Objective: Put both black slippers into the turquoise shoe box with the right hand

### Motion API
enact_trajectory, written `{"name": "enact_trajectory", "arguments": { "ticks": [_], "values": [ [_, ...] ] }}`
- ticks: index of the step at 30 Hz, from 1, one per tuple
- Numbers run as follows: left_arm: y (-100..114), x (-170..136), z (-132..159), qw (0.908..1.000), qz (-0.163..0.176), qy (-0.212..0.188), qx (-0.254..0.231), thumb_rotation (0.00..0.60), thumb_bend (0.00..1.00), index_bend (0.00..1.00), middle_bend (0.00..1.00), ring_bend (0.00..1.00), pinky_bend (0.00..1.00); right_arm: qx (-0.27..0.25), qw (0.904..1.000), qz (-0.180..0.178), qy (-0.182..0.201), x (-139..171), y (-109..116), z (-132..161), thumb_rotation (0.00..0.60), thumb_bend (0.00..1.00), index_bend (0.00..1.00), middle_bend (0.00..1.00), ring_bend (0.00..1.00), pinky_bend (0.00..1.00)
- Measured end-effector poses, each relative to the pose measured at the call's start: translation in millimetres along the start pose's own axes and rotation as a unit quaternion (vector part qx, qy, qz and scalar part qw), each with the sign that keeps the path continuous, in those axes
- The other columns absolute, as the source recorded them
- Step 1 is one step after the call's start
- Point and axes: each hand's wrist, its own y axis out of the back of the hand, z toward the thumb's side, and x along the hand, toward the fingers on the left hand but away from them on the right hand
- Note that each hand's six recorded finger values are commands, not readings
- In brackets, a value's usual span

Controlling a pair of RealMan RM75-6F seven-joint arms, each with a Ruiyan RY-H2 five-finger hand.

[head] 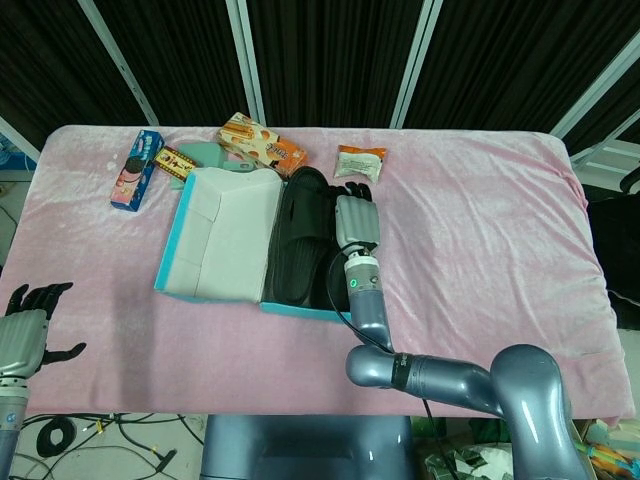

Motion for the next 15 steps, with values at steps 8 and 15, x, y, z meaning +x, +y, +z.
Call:
{"name": "enact_trajectory", "arguments": {
  "ticks": [8,15],
  "values": [
    [0.7,0.6,1.3,1.0,-0.001,0.0,0.001,0.6,0.0,0.14,0.16,0.12,0.04,0.044,0.9975,0.055,0.004,8.3,-11.5,1.0,0.6,0.09,0.48,0.45,0.14,0.08],
    [1.3,1.0,2.5,1.0,-0.002,0.001,0.002,0.6,0.0,0.14,0.16,0.12,0.04,0.086,0.9916,0.097,0.0,11.5,-15.9,3.7,0.6,0.09,0.48,0.45,0.14,0.07]
  ]
}}
